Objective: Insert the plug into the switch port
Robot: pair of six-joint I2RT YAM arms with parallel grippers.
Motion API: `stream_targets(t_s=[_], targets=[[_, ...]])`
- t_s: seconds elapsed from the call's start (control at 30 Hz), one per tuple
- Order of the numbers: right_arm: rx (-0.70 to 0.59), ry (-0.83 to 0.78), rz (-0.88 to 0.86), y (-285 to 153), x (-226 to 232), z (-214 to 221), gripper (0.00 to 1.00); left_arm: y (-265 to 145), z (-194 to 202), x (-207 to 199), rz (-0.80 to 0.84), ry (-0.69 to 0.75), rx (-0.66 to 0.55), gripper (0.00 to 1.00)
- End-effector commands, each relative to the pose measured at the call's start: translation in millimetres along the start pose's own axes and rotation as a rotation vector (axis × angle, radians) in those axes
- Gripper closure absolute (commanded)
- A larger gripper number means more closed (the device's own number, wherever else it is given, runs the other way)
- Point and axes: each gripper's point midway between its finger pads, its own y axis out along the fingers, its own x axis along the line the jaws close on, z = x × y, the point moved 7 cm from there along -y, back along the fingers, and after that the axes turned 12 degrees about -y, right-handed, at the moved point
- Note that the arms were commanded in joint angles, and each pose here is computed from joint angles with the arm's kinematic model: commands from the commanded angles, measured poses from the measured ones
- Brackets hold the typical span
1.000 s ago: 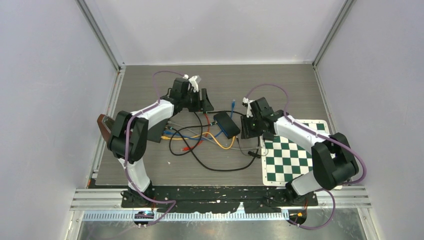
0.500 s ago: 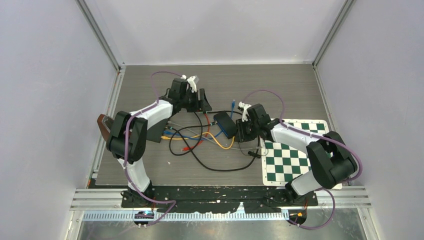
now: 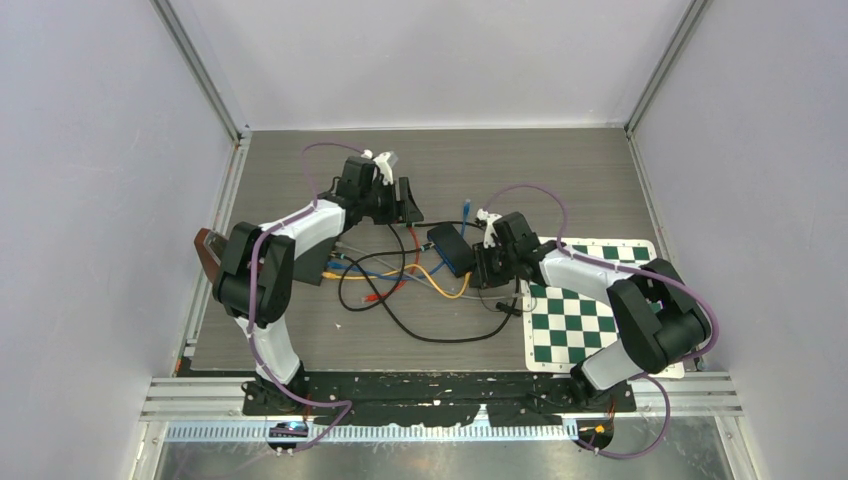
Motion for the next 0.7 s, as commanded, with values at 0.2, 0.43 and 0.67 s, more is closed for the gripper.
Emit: stream_targets(t_s=[0.2, 0.43, 0.67], targets=[[-0.033, -0.03, -0.01, -5.7, 4.1, -3.1, 0.94, -3.2, -8.1, -6.5, 0.03, 0.023, -0.019, 0.37], [0.068, -0.132, -0.034, -23.0, 4.7, -16.1, 0.95, 14.0, -9.9, 1.1, 0.027, 0.034, 0.023, 0.37], [0.245, -0.134, -0.154, -14.1, 0.5, -11.6, 0.95, 32.6, -12.4, 5.3, 0.045, 0.025, 0.06, 0.37]])
